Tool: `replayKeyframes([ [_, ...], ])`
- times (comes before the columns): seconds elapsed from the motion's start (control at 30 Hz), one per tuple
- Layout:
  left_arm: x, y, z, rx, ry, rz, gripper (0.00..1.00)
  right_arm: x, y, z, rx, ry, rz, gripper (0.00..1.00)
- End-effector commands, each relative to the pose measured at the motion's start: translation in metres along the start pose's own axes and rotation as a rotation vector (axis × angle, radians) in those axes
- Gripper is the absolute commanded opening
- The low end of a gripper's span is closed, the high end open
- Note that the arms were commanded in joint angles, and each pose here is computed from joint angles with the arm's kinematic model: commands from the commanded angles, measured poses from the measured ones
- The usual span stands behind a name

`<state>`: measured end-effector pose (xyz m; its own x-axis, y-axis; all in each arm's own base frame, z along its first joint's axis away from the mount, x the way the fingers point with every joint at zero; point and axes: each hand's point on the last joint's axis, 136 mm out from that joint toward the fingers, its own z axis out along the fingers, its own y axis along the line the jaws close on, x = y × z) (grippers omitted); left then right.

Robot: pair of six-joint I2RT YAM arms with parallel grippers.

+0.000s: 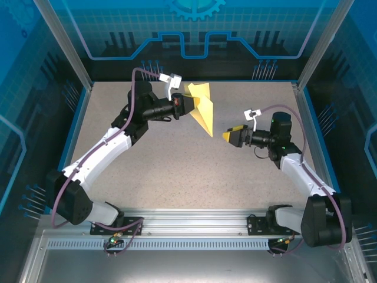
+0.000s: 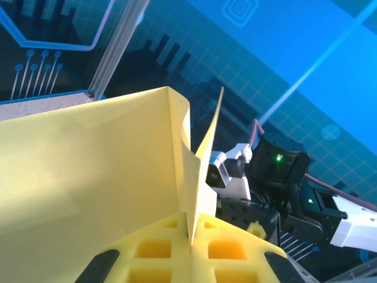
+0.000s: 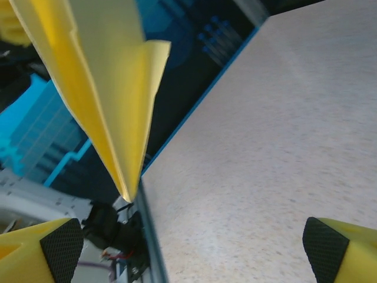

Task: Fold a paper plane with a square sheet of paper (fold left side to right side)
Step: Turn over the paper at the center of the table.

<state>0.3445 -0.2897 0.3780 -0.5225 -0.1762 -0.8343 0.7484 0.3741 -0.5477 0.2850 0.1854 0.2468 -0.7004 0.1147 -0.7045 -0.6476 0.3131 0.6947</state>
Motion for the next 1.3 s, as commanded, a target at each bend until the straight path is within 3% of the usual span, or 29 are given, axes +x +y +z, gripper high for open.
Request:
replayKeyframes([
  [0.0,-0.004,-0.030,-0.005,0.105,-0.009,0.050,0.04,-0.015,0.037,0.013,-0.102,0.008,-0.155,0.99],
  [0.17,-0.005,-0.045,-0.007,0.151,-0.009,0.052,0.05,-0.027,0.052,0.038,-0.157,0.034,-0.166,0.99],
  [0.27,-0.005,-0.048,-0.008,0.155,-0.008,0.048,0.05,-0.030,0.057,0.046,-0.174,0.041,-0.169,0.91],
  [0.4,-0.002,-0.046,-0.008,0.148,-0.001,0.039,0.06,-0.040,0.069,0.048,-0.192,0.029,-0.193,0.70],
  [0.63,0.005,-0.033,-0.005,0.105,0.015,0.028,0.11,-0.036,0.068,0.042,-0.152,0.025,-0.208,0.26],
  [0.7,0.007,-0.028,-0.005,0.083,0.018,0.025,0.16,-0.032,0.064,0.040,-0.124,0.034,-0.189,0.17],
  [0.83,0.010,-0.010,-0.013,-0.054,0.012,0.041,0.54,-0.024,0.050,0.036,-0.026,0.060,-0.188,0.12],
  [0.97,0.008,0.009,-0.039,-0.258,-0.024,0.076,0.72,-0.009,0.011,0.028,0.230,0.134,-0.177,0.11],
  [1.13,0.012,0.032,-0.089,-0.512,-0.129,0.073,0.78,0.023,-0.056,0.006,0.814,0.373,-0.253,0.06],
  [1.27,0.022,0.050,-0.125,-0.667,-0.218,0.020,0.79,0.033,-0.088,-0.012,1.182,0.522,-0.358,0.06],
])
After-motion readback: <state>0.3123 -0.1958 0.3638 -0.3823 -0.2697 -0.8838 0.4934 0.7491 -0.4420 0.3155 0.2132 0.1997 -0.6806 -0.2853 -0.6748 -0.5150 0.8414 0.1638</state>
